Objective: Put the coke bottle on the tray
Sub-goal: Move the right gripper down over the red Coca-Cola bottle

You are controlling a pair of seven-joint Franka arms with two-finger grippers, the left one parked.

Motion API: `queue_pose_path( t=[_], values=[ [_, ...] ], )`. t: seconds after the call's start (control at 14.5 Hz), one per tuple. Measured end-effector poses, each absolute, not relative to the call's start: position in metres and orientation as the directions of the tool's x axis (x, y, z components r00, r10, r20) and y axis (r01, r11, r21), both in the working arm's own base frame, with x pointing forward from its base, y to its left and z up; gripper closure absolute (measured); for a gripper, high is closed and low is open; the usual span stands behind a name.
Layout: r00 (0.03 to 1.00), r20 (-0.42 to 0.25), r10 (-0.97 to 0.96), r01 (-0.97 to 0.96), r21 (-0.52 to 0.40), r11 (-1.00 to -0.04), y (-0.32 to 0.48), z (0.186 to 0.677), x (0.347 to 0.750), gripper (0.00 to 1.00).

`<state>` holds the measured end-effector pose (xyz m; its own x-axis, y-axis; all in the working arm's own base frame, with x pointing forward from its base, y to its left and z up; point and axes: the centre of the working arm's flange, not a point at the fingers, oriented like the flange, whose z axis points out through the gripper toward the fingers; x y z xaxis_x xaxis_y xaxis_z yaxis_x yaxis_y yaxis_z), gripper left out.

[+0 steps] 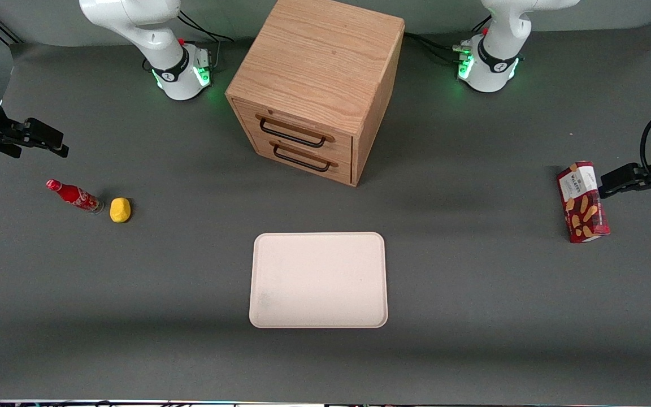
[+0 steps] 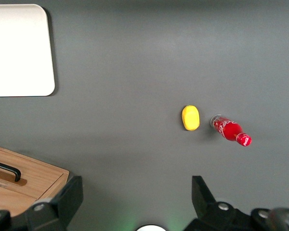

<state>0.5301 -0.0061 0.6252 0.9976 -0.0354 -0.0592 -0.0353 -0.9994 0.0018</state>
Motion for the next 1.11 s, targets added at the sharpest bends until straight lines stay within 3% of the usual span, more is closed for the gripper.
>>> queue_pose_path(
  t=[0.42,0.69,1.11],
  values=[
    [0.996,-0.085,-0.035,-0.035,0.004,-0.999,-0.011,0.616,0.532,0.00],
    [0.992,-0.128,0.018,0.018,-0.002,-1.000,-0.069,0.573,0.535,0.00],
    [0.993,-0.065,0.096,0.096,-0.002,-0.995,-0.180,0.479,0.507,0.00]
  ],
)
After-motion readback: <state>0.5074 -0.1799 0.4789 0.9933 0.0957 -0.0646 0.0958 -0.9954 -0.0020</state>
